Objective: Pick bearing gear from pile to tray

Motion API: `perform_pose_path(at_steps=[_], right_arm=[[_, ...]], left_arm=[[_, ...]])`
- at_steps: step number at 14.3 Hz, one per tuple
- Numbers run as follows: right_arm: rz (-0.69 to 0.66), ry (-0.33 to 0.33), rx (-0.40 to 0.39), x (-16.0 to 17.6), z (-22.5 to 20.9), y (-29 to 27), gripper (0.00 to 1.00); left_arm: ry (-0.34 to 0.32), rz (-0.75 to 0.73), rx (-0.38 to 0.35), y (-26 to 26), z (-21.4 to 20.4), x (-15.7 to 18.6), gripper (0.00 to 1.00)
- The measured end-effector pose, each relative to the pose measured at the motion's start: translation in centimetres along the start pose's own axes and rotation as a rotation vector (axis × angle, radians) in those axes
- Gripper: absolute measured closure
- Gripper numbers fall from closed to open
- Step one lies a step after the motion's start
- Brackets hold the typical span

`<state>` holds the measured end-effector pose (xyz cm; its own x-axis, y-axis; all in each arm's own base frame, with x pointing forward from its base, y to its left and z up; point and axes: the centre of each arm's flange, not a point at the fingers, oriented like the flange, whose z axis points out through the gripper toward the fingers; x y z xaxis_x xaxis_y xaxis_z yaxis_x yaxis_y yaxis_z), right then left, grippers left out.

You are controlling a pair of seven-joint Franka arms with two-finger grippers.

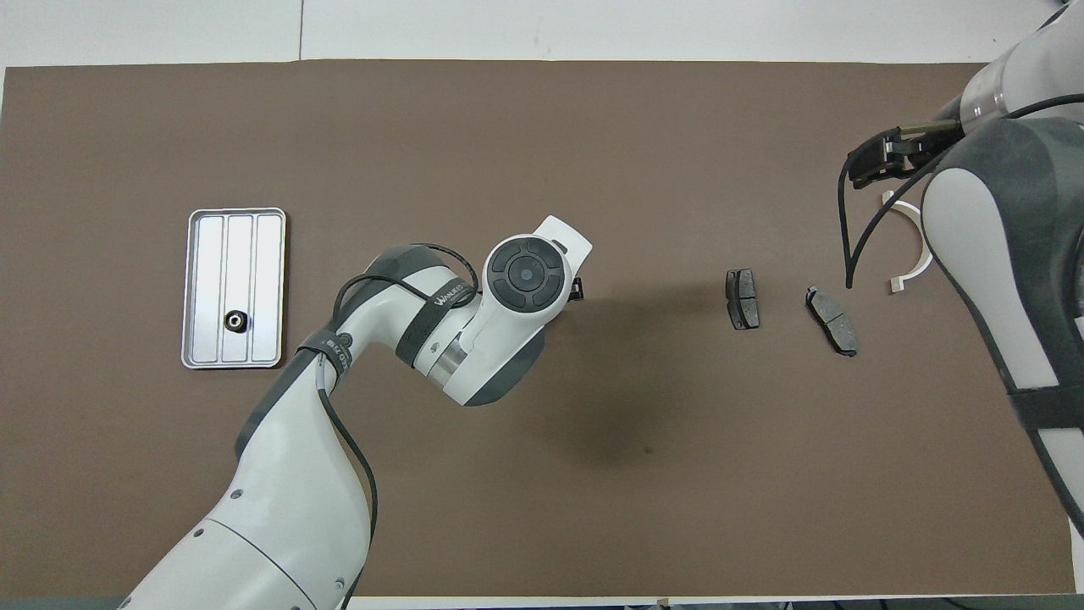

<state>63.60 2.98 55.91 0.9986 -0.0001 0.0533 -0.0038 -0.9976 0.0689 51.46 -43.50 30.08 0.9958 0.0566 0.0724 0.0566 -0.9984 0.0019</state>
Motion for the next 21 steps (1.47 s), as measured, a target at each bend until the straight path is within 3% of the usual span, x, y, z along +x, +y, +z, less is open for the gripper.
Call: perform_pose_path(at_steps=[5,12,19,20,21], right_arm=[[-0.027,0.019,0.007,-3.4,-3.5,0.1,0.00],[-0.041,-0.006,0.048,-4.6,-1.3,0.1,0.00],[-0.030,-0.003,0.072,-5.6,-2.3,0.4,0.00],[-0.030,-0.002,0.075,-5.7,-2.9,0.4,0.00],[-0.029,0.005,0.079,-5.9,-3.5,0.4,0.00]], left_arm=[[-0.009,-0.002,0.010,0.8,0.2,-1.0,0.00],[-0.003,-0.010,0.016,0.5,0.3,-0.8,0.02],[0.025,-0.013,0.026,-0.3,0.3,0.2,0.01],[0.024,-0.013,0.027,-0.3,0.4,0.2,0.09],[0.023,-0.012,0.028,-0.3,0.6,0.2,0.10]])
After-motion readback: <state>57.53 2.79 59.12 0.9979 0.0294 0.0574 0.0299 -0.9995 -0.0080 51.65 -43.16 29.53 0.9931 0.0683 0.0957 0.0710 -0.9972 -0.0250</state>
